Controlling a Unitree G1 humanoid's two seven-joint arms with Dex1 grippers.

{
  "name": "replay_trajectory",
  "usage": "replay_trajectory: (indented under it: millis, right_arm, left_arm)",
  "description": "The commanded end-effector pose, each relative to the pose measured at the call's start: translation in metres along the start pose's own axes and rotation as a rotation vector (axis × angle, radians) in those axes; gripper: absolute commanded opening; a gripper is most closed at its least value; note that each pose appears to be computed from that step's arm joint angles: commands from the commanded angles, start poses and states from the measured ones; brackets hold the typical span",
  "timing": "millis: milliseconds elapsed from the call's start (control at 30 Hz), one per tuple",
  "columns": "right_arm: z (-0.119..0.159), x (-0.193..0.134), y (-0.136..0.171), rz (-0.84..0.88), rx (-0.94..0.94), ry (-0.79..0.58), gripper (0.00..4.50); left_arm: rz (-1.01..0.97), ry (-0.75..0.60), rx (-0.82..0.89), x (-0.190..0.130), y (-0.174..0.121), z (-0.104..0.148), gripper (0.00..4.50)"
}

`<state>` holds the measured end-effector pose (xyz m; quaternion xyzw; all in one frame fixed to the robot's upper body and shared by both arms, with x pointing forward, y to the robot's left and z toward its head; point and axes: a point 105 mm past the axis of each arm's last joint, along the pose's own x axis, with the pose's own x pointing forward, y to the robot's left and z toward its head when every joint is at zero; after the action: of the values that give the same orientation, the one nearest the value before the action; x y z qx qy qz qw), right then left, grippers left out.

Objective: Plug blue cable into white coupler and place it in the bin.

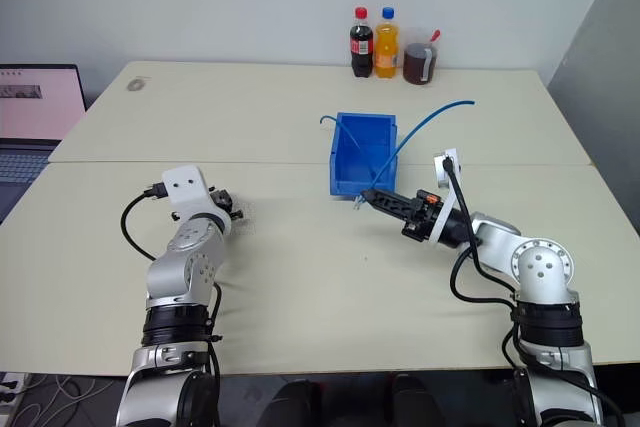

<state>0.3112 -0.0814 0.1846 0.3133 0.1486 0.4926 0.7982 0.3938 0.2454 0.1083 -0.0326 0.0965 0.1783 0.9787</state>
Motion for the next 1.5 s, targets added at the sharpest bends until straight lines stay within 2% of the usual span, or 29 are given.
replay_trajectory:
  millis: [33, 200, 267, 367, 433, 500, 600, 667, 800, 900, 1167, 1333, 1500]
  right_arm:
    - [0.005, -0.001, 0.010, 0.027, -0.040, -0.018, 0.14]
    - [0.007, -0.001, 0.010, 0.022, -0.048, -0.023, 0.14]
    - [0.011, 0.002, 0.012, 0.019, -0.077, -0.030, 0.14]
    - [0.018, 0.011, 0.023, 0.032, -0.182, -0.015, 0.14]
    - [0.021, 0.017, 0.030, 0.045, -0.240, -0.002, 0.14]
    - [0.017, 0.027, 0.040, 0.081, -0.344, 0.044, 0.14]
    - [0.009, 0.038, 0.048, 0.132, -0.446, 0.099, 0.14]
    - [0.001, 0.043, 0.048, 0.164, -0.505, 0.130, 0.14]
    - [-0.018, 0.045, 0.035, 0.180, -0.588, 0.188, 0.14]
    - [-0.034, 0.041, 0.021, 0.180, -0.690, 0.195, 0.14]
    - [-0.077, 0.034, 0.010, 0.267, -0.848, 0.205, 0.14]
    - [-0.079, 0.037, 0.006, 0.253, -0.859, 0.185, 0.14]
    - [-0.087, 0.036, -0.008, 0.233, -0.885, 0.239, 0.14]
  left_arm:
    - [0.004, -0.057, 0.022, 0.001, 0.002, 0.018, 0.85]
    - [-0.038, -0.057, 0.031, 0.000, -0.002, 0.020, 0.75]
    - [-0.227, -0.046, 0.082, -0.003, -0.023, 0.022, 0.75]
    - [-0.663, -0.039, 0.251, -0.034, -0.057, 0.015, 0.75]
    - [-0.869, -0.025, 0.306, -0.056, -0.066, 0.008, 0.75]
    - [-1.179, 0.002, 0.338, -0.093, -0.076, -0.004, 0.75]
    - [-1.490, 0.034, 0.392, -0.131, -0.084, -0.020, 0.75]
    - [-1.647, 0.031, 0.480, -0.145, -0.089, -0.033, 0.75]
    - [-1.713, 0.054, 0.638, -0.132, -0.089, -0.059, 0.75]
    - [-1.756, 0.038, 0.696, -0.123, -0.091, -0.067, 0.75]
    - [-1.773, -0.007, 0.711, -0.111, -0.095, -0.067, 0.75]
    - [-1.771, -0.018, 0.696, -0.112, -0.096, -0.068, 0.75]
    - [-1.775, -0.026, 0.697, -0.114, -0.096, -0.070, 0.75]
